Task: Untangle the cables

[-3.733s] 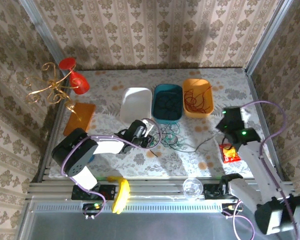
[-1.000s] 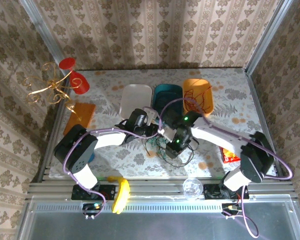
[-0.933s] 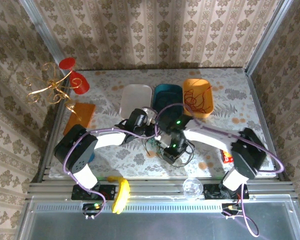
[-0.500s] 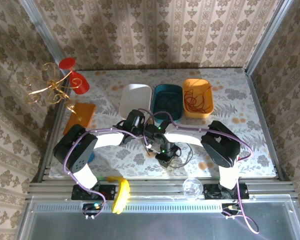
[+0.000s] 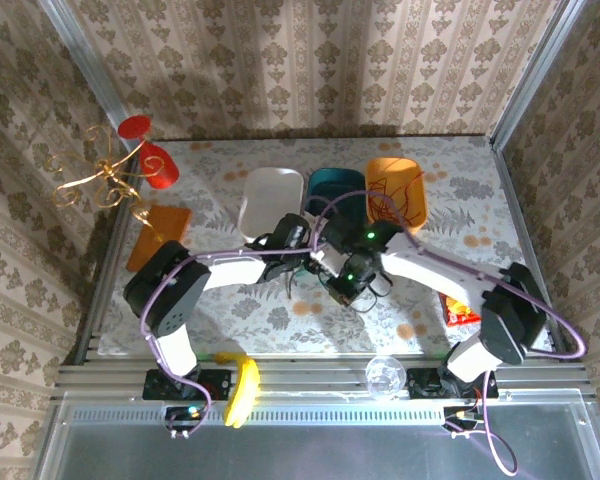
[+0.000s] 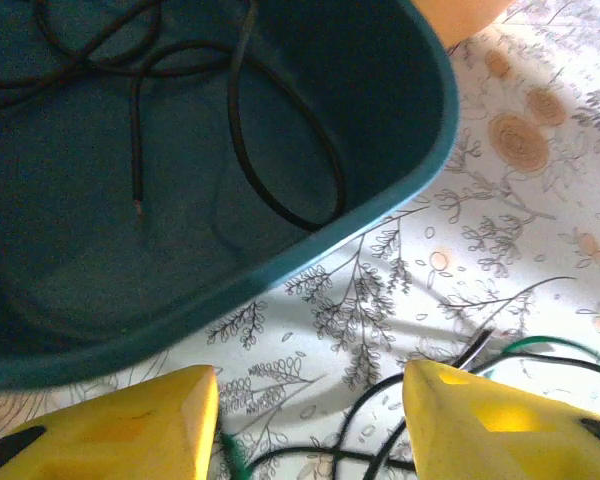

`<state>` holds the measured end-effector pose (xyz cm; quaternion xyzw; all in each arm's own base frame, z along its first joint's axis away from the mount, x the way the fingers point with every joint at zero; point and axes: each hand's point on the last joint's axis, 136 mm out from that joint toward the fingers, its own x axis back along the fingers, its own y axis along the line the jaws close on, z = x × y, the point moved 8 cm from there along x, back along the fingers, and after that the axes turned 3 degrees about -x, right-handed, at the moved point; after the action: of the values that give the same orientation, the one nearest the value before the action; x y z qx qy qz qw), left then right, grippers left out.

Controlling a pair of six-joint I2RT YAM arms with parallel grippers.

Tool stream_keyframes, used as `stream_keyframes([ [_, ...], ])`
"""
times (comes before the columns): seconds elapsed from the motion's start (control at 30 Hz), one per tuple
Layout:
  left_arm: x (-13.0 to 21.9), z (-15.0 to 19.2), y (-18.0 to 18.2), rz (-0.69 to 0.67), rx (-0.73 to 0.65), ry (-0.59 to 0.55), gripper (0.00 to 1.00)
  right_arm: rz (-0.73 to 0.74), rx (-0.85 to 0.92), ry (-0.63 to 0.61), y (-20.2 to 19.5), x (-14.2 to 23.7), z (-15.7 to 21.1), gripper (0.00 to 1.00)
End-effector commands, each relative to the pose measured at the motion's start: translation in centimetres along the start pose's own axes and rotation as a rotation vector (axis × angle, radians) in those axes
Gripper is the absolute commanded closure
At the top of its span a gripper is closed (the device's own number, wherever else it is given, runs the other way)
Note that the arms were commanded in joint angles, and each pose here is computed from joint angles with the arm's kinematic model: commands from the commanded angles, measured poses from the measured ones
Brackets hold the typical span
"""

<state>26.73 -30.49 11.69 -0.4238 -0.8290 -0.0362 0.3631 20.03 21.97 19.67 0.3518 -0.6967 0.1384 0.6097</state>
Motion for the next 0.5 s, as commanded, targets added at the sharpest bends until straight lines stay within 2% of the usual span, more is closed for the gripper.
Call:
stream_keyframes([
  [0.0,-1.3,2.2,0.1,-0.022,-0.034,0.128,0.49,-0.050,-0.062,-0.200,-0.6,2.2,-1.5,1.00],
  [0.1,-1.6,2.7,0.3,-0.028,-0.031,0.142,0.52,-0.072,-0.140,-0.338,-1.7,4.1,-1.9,1.00],
  [0.2,-1.6,3.1,0.3,-0.027,-0.038,0.151,0.57,-0.068,-0.226,-0.421,-3.1,5.2,-1.9,1.00],
  [0.37,-2.0,4.4,0.7,-0.048,-0.046,0.203,0.58,0.020,-0.362,-0.511,-5.4,6.2,-1.3,1.00],
  [0.47,-2.3,5.5,1.1,-0.069,-0.047,0.240,0.58,0.076,-0.468,-0.612,-6.8,7.4,-0.8,1.00],
])
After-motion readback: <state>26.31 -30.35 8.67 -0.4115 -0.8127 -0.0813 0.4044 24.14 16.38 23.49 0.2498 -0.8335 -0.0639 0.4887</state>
